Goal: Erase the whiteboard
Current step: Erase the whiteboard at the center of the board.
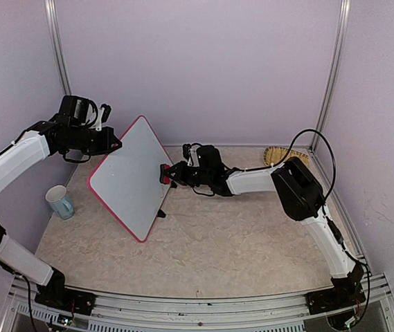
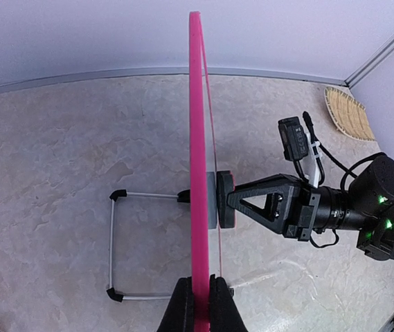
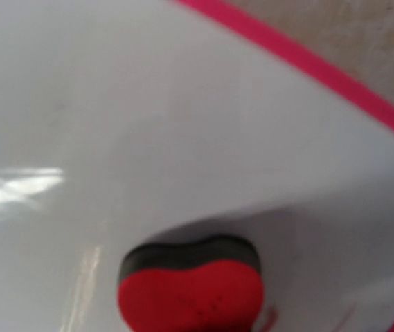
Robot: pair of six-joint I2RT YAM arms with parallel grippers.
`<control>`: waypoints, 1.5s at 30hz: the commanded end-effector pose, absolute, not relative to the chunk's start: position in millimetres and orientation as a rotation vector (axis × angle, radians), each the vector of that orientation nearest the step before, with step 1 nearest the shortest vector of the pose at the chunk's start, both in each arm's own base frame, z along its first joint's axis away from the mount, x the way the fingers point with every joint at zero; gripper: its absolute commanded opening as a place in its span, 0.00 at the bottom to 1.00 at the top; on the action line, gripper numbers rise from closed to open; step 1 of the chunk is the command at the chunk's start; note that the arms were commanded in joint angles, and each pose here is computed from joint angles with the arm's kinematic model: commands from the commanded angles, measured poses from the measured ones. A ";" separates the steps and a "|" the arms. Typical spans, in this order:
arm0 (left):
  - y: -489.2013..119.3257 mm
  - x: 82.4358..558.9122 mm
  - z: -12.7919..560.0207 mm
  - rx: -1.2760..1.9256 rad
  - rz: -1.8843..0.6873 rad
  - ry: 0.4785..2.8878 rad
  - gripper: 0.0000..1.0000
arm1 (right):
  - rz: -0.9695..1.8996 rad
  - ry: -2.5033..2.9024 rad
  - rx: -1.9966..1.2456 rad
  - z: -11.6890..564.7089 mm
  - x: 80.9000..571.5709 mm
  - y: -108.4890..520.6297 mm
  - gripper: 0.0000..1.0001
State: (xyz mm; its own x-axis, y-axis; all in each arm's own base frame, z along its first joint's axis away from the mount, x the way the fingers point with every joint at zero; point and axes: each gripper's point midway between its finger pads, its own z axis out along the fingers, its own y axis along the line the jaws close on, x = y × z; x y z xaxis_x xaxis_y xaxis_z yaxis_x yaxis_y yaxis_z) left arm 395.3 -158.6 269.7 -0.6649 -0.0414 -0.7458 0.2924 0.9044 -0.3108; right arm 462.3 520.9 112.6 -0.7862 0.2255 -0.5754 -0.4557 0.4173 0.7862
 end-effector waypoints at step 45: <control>-175.8 384.0 252.0 0.290 -0.575 2.288 0.00 | 1.628 2.134 -0.322 102.5 359.8 548.2 0.08</control>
